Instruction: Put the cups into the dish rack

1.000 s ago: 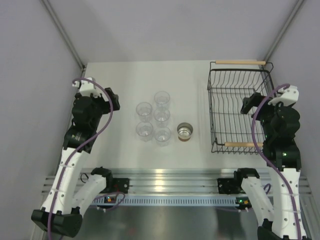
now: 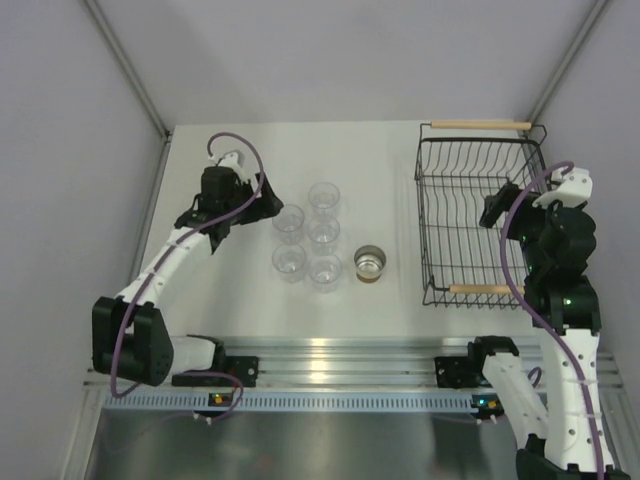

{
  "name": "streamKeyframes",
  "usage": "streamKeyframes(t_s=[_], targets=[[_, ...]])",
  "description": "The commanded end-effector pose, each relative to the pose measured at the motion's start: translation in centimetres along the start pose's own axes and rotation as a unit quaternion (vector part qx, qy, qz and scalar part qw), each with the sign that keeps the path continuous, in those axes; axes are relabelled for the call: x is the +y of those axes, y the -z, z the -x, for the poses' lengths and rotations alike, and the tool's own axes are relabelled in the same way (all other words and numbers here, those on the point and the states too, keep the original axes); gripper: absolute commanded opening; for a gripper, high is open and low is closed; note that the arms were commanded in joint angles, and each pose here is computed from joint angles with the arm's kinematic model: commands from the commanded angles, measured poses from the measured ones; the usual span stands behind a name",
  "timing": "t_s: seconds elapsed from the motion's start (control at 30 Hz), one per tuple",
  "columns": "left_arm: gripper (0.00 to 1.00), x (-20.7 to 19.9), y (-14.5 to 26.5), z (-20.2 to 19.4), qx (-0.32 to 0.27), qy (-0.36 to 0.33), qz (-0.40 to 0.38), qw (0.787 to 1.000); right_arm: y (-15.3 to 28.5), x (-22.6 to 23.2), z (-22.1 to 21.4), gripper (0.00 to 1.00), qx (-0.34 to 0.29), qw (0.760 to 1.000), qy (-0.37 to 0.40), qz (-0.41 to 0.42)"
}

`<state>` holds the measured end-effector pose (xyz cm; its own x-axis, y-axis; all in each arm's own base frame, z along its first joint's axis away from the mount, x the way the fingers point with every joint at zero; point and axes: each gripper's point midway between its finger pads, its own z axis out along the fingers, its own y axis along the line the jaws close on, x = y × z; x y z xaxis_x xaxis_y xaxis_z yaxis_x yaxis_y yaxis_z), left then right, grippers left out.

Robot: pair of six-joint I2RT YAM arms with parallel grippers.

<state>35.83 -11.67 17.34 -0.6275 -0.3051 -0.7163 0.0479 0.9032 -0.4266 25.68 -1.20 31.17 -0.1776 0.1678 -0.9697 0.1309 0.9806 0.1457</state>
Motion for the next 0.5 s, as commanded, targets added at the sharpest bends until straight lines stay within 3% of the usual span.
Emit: streamKeyframes(t_s=[0.0,0.47], targets=[[0.9,-1.3,-1.6,1.7,-0.026,-0.008,-0.017,0.999,0.0,0.4,0.9,0.99,-0.013,1.0,0.004,0.01],[0.89,2.0,-6.0,-1.0,0.021,-0.034,0.054,0.998,-0.1,0.3,0.8,0.99,-0.011,1.0,0.004,0.007]])
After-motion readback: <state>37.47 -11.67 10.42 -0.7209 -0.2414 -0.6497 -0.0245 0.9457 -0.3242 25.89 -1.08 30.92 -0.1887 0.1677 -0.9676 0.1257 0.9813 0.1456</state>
